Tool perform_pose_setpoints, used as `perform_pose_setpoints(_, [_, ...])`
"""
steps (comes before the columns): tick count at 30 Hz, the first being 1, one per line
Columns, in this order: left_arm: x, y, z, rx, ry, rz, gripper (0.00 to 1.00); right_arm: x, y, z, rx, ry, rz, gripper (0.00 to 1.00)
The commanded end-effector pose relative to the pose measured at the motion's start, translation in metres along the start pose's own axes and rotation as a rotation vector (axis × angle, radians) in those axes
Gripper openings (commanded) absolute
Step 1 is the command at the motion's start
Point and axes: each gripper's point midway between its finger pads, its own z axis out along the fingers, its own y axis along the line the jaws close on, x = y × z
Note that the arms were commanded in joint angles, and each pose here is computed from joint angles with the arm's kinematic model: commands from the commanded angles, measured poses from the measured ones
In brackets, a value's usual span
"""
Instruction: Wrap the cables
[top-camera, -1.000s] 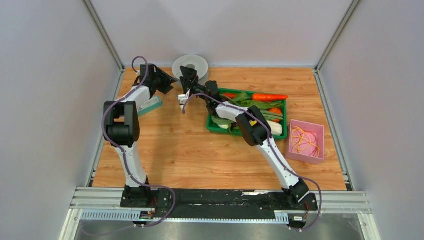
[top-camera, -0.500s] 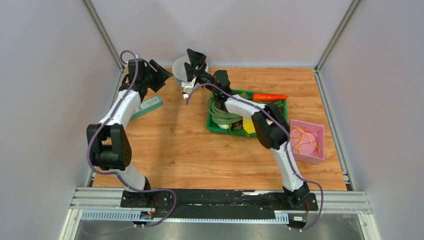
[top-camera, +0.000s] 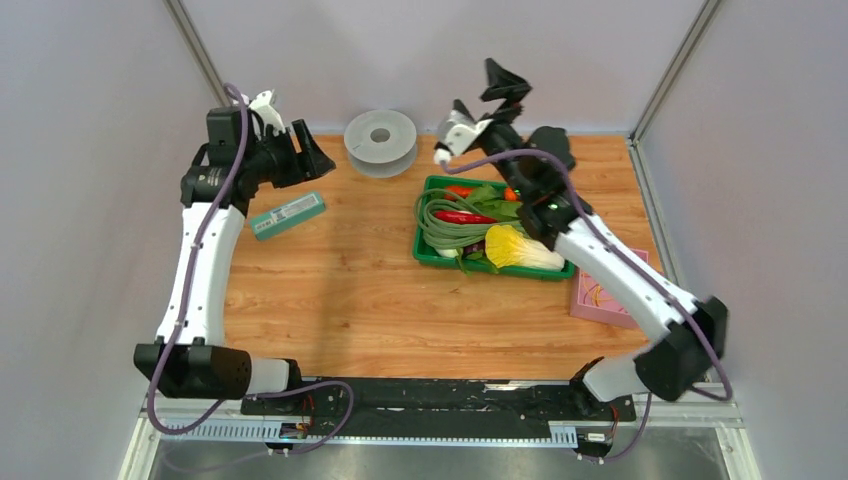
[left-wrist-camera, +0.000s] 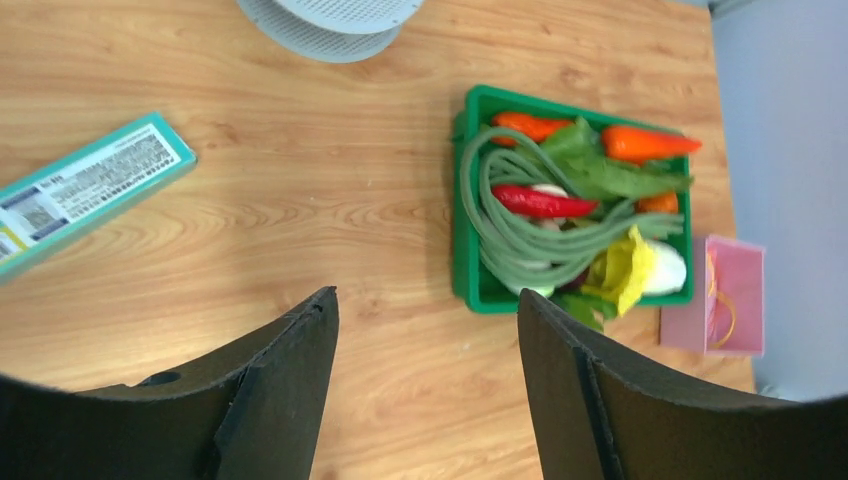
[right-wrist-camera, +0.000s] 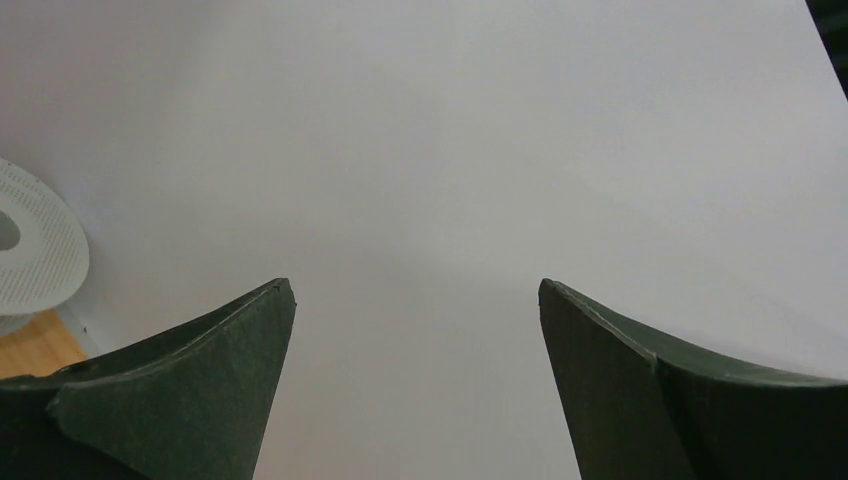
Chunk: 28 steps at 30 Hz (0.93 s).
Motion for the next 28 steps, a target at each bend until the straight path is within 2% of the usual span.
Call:
perform_pose_setpoints(1, [0.019,-0.023,-0.063,0.084,0.095,0.288,0.74,0.039,-0.014,-0.085,-0.063,0.351,0.288,1.0])
perform_pose_setpoints(2, [0.023,-0.023,-0.071,0.085,0.106,0.336,0.74,0.04,-0.026,-0.105,-0.046,0.393,0.337,1.0])
perform_pose_setpoints(7, [0.055,-0.006,-0.097,0.044,0.175,0.507,0.75,0.06,-0.01,-0.194,-0.07,0.638,0.618,1.0])
perform_pose_setpoints(9, [0.07,0.016,-0.1,-0.05,0.206,0.54,0.75,0.067,0.0,-0.227,-0.047,0.663,0.72,1.0])
perform_pose_setpoints(11, [0.084,0.03,-0.101,-0.102,0.203,0.551,0.75,0.081,0.018,-0.263,-0.041,0.76,0.777,1.0])
perform_pose_setpoints(14, [0.107,0.042,-0.104,-0.12,0.203,0.557,0.76,0.093,0.028,-0.303,0.013,0.845,0.841,1.0])
perform_pose_setpoints(19, [0.137,0.059,-0.112,-0.168,0.276,0.562,0.77,0.099,0.019,-0.333,0.114,0.869,0.862,1.0])
perform_pose_setpoints(28, [0.137,0.055,-0.121,-0.161,0.24,0.608,0.77,0.1,0.009,-0.346,0.181,0.87,0.865,1.0])
